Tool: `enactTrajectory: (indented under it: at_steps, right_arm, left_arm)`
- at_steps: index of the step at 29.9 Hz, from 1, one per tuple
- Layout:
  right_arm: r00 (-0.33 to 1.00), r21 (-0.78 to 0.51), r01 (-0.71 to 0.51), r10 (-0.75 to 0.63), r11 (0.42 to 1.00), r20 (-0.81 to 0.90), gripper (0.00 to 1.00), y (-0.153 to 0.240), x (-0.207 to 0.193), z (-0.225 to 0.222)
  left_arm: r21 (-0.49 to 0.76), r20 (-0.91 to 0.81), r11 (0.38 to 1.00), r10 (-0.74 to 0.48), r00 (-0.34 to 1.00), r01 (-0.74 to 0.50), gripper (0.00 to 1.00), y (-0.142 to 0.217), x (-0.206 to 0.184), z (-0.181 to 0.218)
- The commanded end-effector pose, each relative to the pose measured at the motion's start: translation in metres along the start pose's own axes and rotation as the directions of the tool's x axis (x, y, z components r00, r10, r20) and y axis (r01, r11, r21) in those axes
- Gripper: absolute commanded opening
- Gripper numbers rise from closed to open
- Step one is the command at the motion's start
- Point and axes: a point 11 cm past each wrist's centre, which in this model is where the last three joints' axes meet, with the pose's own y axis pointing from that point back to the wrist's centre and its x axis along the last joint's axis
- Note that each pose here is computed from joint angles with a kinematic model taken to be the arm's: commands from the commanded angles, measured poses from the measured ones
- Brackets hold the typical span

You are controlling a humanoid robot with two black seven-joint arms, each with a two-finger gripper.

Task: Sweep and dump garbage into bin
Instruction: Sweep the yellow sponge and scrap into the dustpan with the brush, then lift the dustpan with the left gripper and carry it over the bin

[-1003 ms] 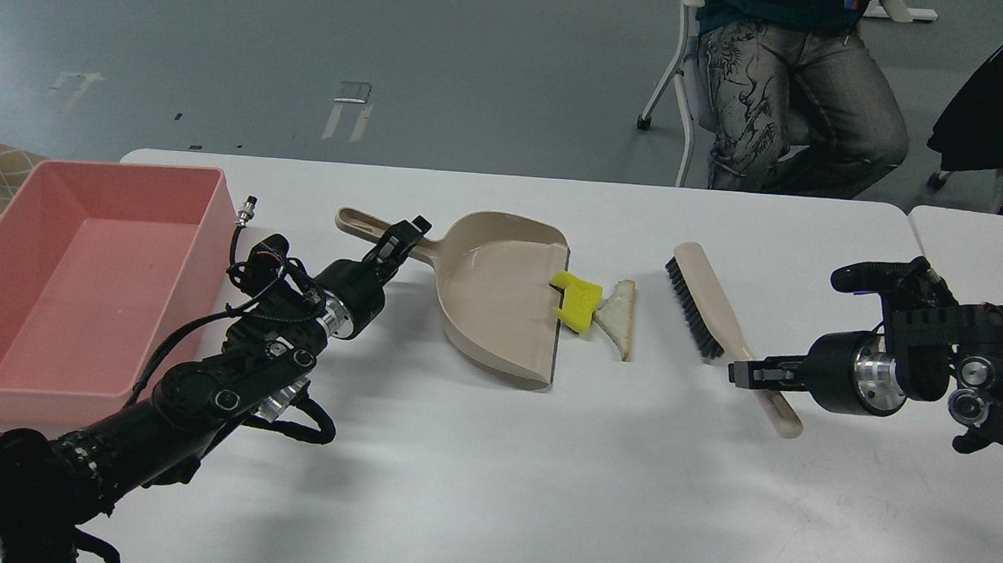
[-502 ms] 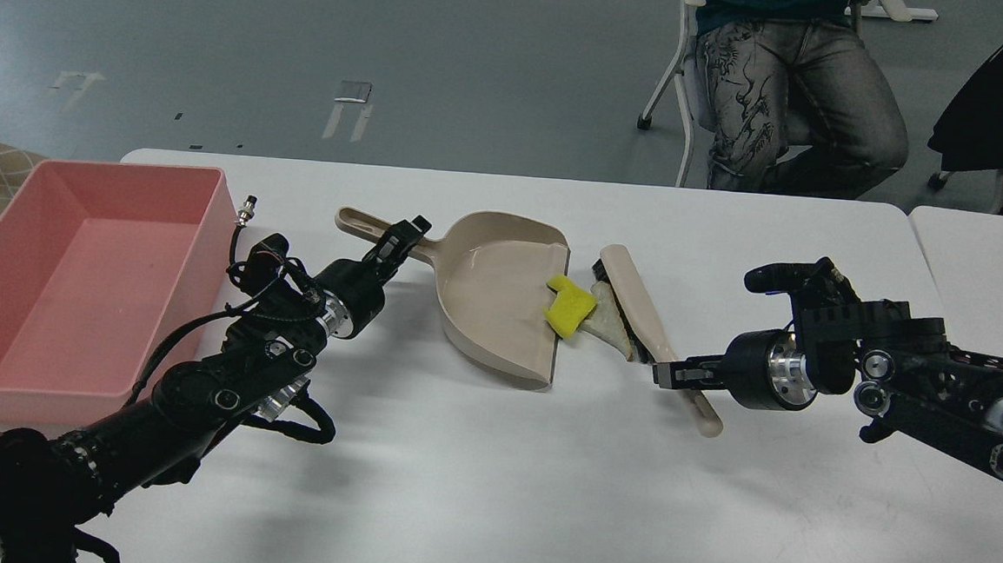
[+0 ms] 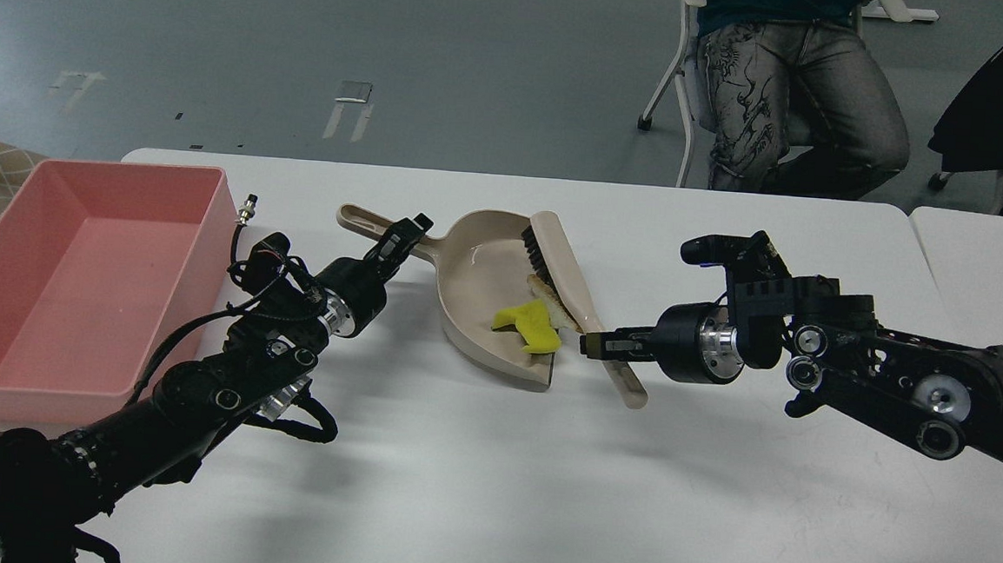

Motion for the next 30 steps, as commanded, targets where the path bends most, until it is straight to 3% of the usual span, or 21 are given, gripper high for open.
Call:
enactTrajectory:
  at_steps: [1,15,25,30]
  right_arm:
    - [1.0,0.03,-0.02,0.02,0.999,0.016,0.0,-0.001,0.007,-0.009]
    - [0.996,0.037,-0.087,0.086,0.996,0.037,0.0,0.024,0.037,-0.006]
    - [0.983,-0.026,-0.168,0.169,0.985,0.076,0.0,0.065,0.059,0.029]
    - [0.977,-0.086,-0.188,0.196,0.978,0.089,0.0,0.088,0.059,0.056]
  left_arm:
    - [-0.002,-0.003,1.0,-0.004,1.0,0.004,0.0,0.0,-0.002,0.001]
    - [0.003,-0.039,1.0,-0.024,0.999,0.024,0.0,0.001,0.005,0.001]
    - [0.023,-0.323,1.0,0.0,0.946,0.008,0.0,0.005,0.028,-0.004]
    - [0.017,-0.327,1.0,0.017,0.945,-0.012,0.0,0.005,0.046,0.001]
